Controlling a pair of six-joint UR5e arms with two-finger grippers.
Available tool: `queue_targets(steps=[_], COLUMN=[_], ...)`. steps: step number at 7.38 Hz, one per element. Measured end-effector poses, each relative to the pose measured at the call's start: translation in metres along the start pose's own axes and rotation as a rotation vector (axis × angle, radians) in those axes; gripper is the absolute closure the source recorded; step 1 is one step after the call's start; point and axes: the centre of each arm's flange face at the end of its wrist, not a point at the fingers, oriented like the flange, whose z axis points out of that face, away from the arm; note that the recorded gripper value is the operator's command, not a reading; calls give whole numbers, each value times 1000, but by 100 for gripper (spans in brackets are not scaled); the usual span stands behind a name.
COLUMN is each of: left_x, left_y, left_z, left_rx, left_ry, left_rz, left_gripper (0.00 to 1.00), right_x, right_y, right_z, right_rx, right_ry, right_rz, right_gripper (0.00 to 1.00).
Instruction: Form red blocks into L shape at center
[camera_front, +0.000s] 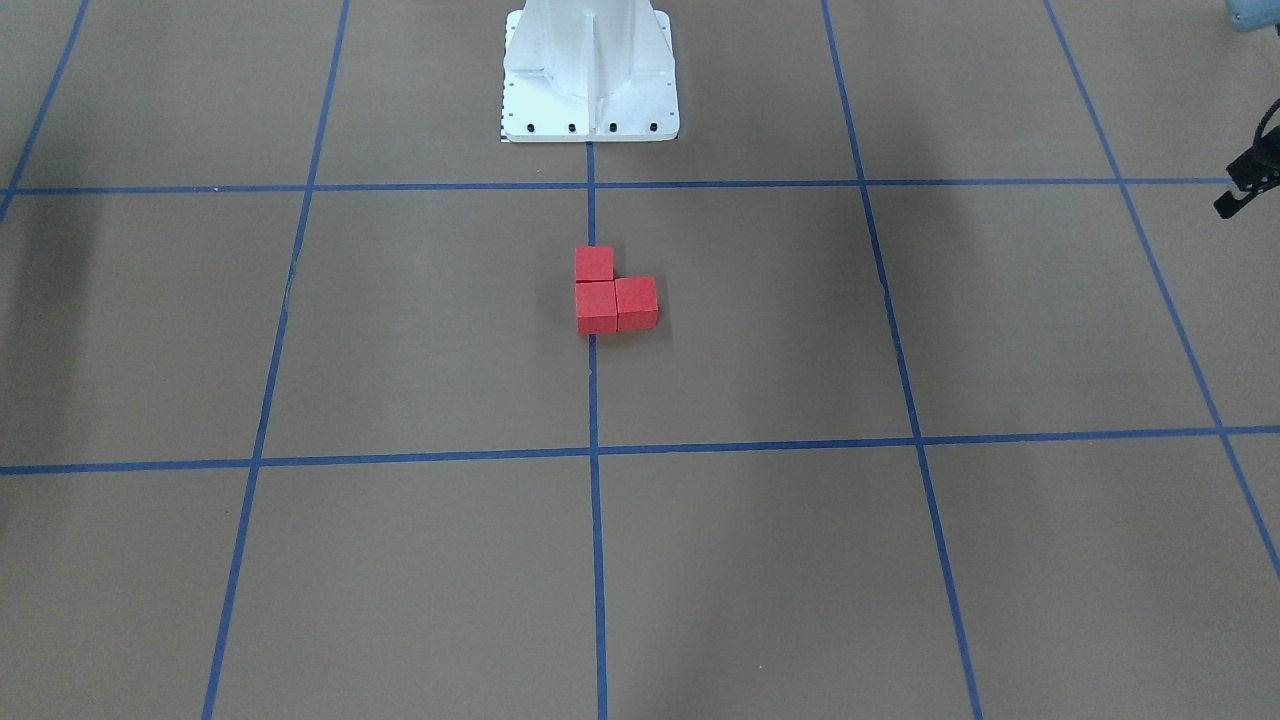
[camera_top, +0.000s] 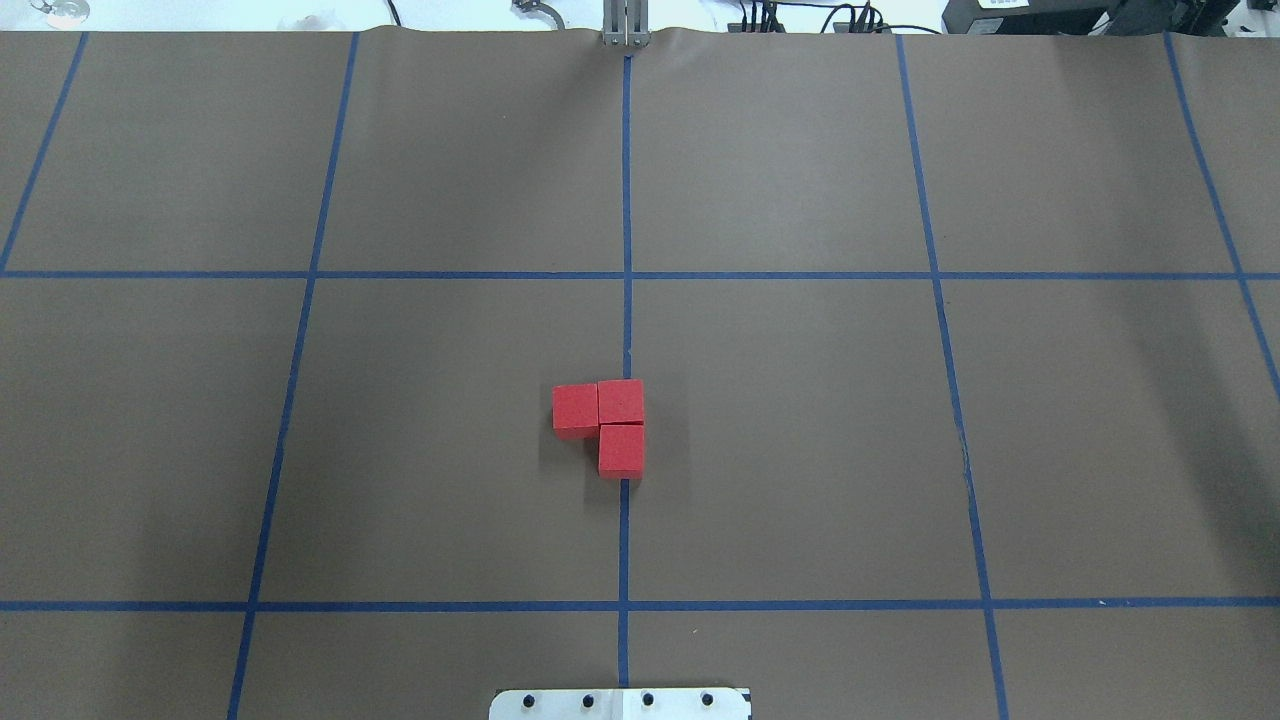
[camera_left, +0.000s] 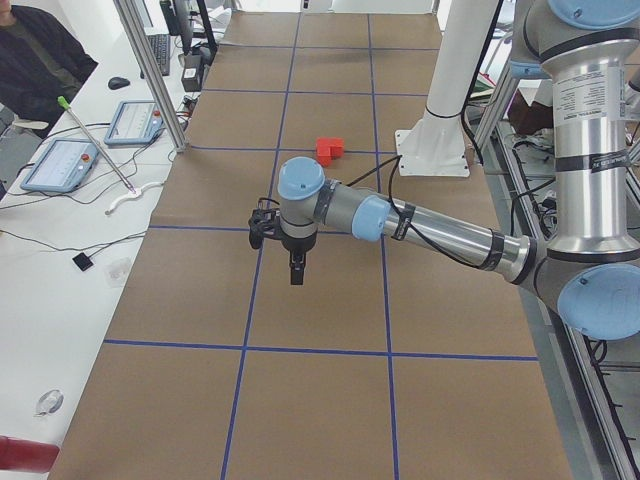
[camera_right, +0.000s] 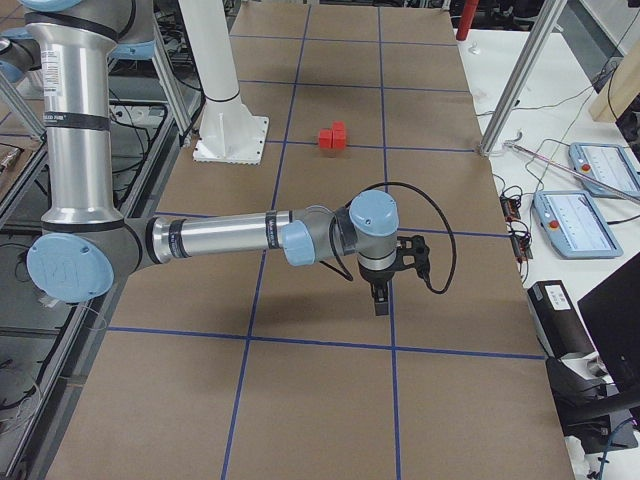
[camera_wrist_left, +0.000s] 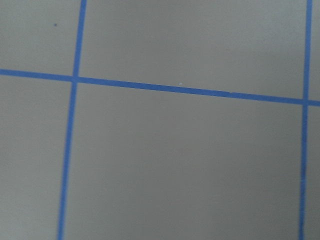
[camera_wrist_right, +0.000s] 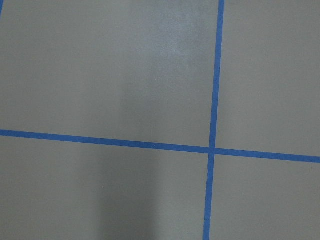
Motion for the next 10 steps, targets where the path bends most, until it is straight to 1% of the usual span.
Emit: queue_targets(steps=[2,3,5,7,10], left_x=[-50,-58,-56,-55,-49], left_y=[1,1,0,0,-2], left_z=[0,0,-4,-6,-9], left_rx=[3,4,12,16,22], left_ry=[-9,-10,-10,-8,4], left_rz=[102,120,132,135,145], left_gripper=[0,0,0,0,0], right_x=[12,14,11,11,21], right_y=[-2,-8,-17,-16,-8], right_z=[-11,-19,-28,-31,-25], right_rx=[-19,-30,-44,-44,-57], right_ry=[-8,-10,-14,-9,31], right_rz=[-13,-19,-23,-27,-9], right_gripper=[0,0,0,0,0])
